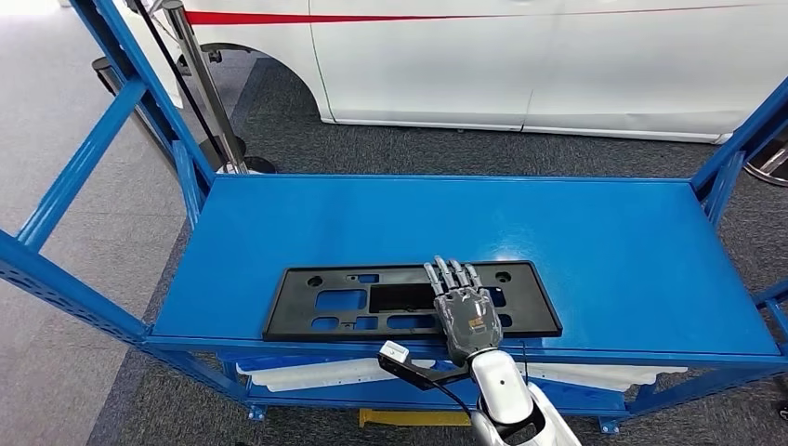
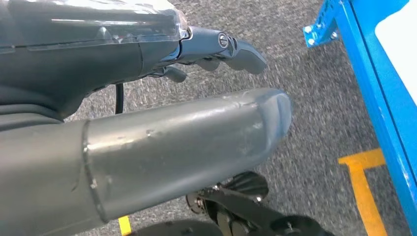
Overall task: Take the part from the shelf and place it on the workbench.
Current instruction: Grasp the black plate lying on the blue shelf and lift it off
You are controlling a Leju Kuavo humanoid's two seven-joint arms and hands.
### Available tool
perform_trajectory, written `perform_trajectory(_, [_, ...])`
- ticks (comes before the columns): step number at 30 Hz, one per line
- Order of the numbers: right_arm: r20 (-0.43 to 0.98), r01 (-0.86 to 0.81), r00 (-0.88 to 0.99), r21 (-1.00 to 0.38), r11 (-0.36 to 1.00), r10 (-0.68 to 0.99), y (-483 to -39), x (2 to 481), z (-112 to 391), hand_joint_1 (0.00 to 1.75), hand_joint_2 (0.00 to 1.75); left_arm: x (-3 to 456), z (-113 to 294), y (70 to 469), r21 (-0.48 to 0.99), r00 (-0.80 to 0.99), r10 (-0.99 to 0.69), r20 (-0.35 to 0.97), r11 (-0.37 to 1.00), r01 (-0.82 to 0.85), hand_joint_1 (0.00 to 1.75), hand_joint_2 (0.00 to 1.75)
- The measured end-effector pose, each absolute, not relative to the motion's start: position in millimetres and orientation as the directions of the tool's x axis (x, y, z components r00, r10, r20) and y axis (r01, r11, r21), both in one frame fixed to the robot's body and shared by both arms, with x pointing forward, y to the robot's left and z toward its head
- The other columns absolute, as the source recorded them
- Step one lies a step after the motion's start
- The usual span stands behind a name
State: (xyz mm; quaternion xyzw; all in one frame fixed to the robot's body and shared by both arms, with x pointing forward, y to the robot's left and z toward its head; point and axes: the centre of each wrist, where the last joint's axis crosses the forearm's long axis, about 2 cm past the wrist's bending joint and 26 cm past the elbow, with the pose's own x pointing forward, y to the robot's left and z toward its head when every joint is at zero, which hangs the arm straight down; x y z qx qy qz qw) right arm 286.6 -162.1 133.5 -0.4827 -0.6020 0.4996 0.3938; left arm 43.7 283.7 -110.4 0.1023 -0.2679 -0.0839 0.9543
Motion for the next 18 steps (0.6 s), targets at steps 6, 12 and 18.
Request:
perform_trajectory(6, [-0.023,0.168,-0.226,-0.986,0.016,0.974,-164.8,290.0,130.4,1.75,1.75,45.4,-110.3,287.3,0.248,0.840,-0.222,0.495,0.963,0.108,0.00,0.00])
perform_trajectory(12, [-0.032,0.166,-0.230,-0.986,0.007,0.973,-167.0,292.3,129.8,1.75,1.75,45.7,-110.3,286.2,0.244,0.840,-0.220,0.497,0.964,0.108,0.00,0.00])
perform_trajectory(18, [-0.025,0.154,-0.238,-0.988,0.013,0.971,-168.7,292.1,127.5,1.75,1.75,45.3,-110.3,286.5,0.243,0.839,-0.218,0.499,0.964,0.106,0.00,0.00])
